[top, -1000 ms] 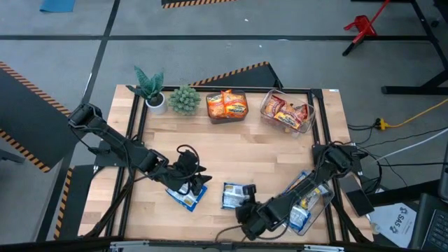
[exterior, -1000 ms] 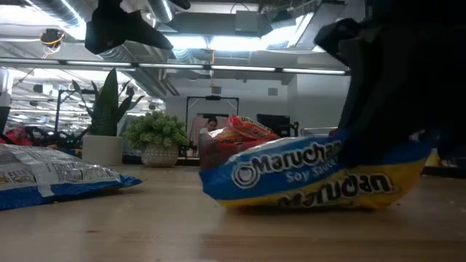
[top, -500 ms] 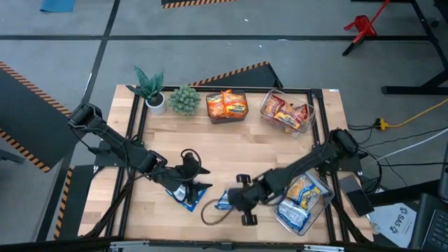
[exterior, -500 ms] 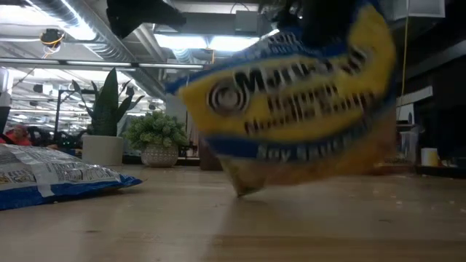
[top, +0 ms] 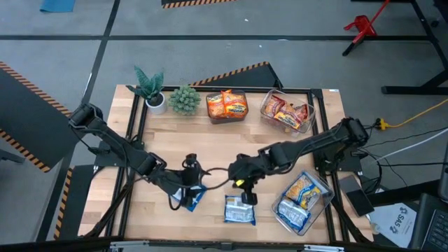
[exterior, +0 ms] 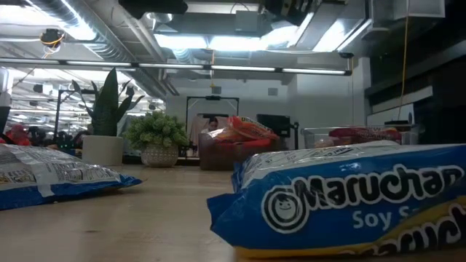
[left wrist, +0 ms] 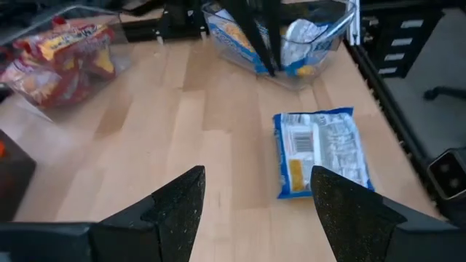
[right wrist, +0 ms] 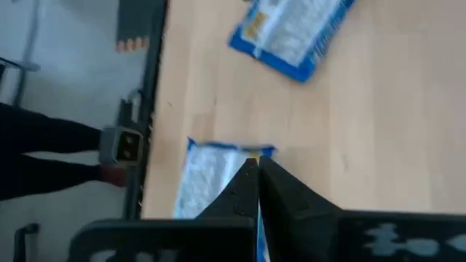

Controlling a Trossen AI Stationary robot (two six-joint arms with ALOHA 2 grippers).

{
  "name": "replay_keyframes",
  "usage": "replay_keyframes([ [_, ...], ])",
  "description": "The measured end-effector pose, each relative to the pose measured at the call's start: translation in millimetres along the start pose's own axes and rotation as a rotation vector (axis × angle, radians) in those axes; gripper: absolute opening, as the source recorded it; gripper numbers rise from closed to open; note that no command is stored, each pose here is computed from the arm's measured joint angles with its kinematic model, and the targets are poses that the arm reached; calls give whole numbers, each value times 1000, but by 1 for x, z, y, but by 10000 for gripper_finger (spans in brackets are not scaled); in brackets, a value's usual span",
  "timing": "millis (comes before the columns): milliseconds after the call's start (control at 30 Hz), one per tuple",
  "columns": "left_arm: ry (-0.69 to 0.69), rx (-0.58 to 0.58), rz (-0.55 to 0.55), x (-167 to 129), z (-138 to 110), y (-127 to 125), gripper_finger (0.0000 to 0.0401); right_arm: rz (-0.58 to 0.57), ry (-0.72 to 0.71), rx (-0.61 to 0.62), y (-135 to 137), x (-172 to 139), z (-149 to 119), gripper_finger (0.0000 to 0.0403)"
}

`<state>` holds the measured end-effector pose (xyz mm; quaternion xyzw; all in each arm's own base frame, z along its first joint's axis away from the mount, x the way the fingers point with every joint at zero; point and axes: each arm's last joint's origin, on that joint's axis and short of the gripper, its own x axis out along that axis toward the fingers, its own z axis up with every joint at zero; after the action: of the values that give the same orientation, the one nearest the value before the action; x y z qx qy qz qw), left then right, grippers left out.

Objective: Sort Maruchan noodles
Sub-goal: Put the blue noodle pack into the bottom transparent bin

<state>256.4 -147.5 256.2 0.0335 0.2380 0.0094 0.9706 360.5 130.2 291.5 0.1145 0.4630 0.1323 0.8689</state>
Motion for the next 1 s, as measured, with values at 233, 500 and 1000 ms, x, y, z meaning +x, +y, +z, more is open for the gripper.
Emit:
replay_keyframes([
  [233, 79, 37, -17, 29, -21, -14, 245, -27, 135, -75, 21, 19, -29, 0],
  [500, -5, -57, -101, 91, -49, -36, 245, -128, 172, -244, 56, 35, -68, 37],
  [1000, 82, -790, -176, 115, -58, -26, 245, -202, 45, -582, 95, 77, -126, 336],
])
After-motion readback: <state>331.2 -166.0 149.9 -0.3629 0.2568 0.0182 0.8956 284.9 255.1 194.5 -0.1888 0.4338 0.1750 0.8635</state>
